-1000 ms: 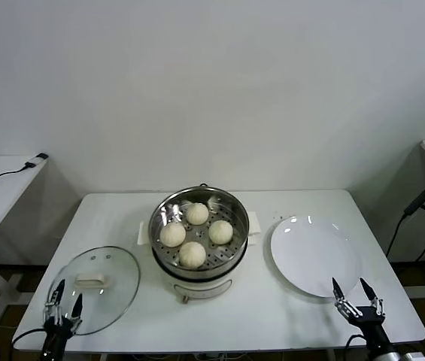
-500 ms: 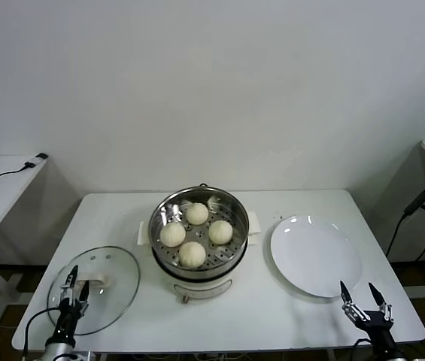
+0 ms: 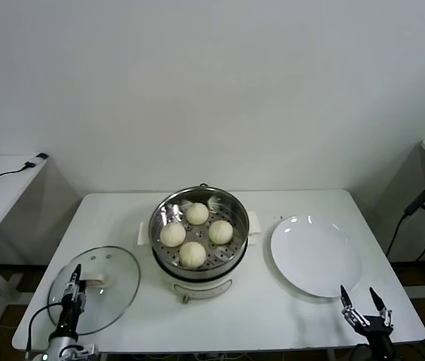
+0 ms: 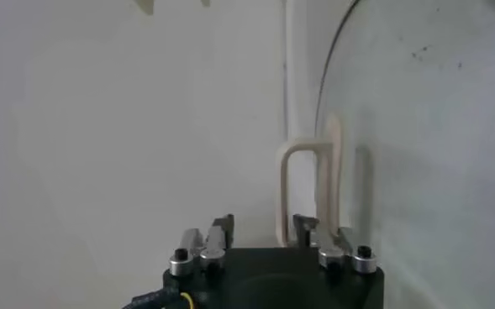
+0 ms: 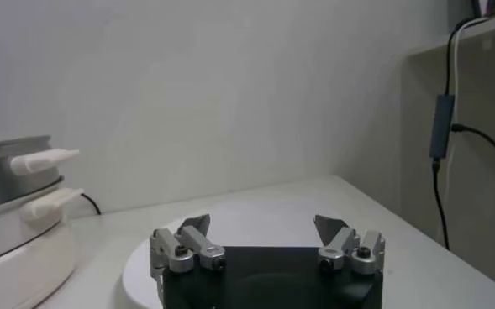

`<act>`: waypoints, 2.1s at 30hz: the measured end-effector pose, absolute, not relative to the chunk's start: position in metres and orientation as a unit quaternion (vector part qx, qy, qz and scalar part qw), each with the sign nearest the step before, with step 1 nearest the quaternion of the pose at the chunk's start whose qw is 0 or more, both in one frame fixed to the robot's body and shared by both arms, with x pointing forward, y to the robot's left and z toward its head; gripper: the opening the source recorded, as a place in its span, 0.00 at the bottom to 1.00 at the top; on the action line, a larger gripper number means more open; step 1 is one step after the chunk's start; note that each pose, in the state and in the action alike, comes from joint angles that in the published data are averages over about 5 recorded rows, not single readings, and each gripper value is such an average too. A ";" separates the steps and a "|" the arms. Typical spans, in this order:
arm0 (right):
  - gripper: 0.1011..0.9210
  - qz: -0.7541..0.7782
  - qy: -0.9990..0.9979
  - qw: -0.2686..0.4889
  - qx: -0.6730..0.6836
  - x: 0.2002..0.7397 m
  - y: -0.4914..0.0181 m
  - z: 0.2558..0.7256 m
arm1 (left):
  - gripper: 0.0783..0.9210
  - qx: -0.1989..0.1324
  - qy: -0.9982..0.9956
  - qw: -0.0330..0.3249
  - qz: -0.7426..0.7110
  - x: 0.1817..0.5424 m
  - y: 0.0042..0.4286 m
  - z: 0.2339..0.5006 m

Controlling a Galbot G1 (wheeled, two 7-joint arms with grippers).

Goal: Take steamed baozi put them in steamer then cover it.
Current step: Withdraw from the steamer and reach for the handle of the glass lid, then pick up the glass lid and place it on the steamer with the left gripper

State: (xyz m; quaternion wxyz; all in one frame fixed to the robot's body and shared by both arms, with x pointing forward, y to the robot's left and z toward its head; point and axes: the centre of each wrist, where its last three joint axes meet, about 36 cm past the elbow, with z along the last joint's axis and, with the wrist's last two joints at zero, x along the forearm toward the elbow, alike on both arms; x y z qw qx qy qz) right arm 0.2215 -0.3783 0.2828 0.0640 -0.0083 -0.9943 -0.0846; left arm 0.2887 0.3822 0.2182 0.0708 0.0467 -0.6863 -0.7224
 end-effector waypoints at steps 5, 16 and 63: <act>0.88 -0.085 -0.994 0.064 -0.009 0.221 -0.377 0.282 | 0.34 0.049 -0.684 0.074 -0.724 0.289 0.382 0.216; 0.88 -0.080 -0.995 0.061 -0.013 0.224 -0.381 0.286 | 0.07 0.063 -0.690 0.068 -0.718 0.288 0.385 0.233; 0.88 0.009 -0.994 0.106 -0.005 0.235 -0.360 0.322 | 0.07 0.039 -0.764 0.049 -0.643 0.361 0.142 0.471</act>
